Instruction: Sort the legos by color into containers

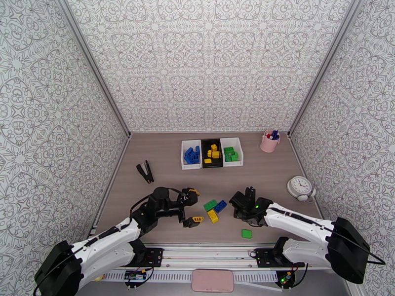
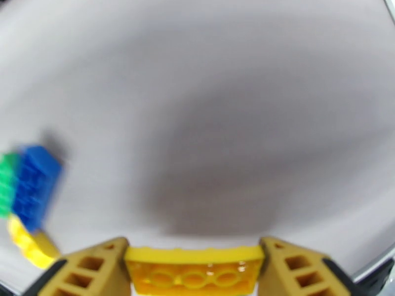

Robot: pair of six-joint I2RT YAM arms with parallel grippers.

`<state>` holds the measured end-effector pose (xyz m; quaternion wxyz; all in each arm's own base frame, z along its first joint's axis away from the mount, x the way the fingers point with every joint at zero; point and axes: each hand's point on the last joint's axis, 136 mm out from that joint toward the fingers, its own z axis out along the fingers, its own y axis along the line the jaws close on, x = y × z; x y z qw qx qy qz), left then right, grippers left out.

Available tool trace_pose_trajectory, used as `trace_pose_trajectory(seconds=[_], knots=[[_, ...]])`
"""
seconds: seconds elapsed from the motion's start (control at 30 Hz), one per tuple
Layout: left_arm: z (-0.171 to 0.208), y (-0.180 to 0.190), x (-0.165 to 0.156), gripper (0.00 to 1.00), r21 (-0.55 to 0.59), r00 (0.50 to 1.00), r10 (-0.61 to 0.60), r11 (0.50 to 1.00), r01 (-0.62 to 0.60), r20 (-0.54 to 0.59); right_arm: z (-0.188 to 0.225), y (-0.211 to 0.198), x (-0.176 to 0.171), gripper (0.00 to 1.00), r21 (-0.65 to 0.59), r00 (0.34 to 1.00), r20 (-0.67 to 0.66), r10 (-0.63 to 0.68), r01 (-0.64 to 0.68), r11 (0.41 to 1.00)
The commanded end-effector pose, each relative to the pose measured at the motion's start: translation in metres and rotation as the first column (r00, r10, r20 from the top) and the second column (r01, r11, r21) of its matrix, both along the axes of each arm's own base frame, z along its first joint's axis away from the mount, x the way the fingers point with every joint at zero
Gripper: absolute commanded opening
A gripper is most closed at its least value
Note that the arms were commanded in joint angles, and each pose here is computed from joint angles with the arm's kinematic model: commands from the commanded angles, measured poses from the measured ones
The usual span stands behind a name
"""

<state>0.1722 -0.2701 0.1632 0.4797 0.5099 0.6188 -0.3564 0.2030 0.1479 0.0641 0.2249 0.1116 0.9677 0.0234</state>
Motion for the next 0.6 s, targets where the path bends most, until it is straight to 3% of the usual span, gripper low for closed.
trace_pose_trajectory(seconds=[0.0,0.2,0.37,0.57], knots=[[0.01,0.001,0.01,1.0,-0.042,0.999,0.046,0.998,-0.047,-0.015,0.038,0.025,0.047,0.6,-0.001,0.983,0.177,0.047,-0.048,0.999],[0.015,0.005,0.018,1.0,-0.066,0.995,0.094,0.993,-0.096,-0.024,0.076,0.062,0.115,0.6,0.042,0.952,0.291,0.096,-0.113,0.993],[0.018,0.013,0.033,1.0,-0.093,0.979,0.199,0.975,-0.201,-0.039,0.101,0.085,0.172,0.61,0.001,0.923,0.36,0.137,-0.147,0.989],[0.021,0.017,0.039,1.0,-0.097,0.97,0.241,0.965,-0.244,-0.036,0.115,0.102,0.239,0.6,-0.017,0.897,0.415,0.151,-0.158,0.987]])
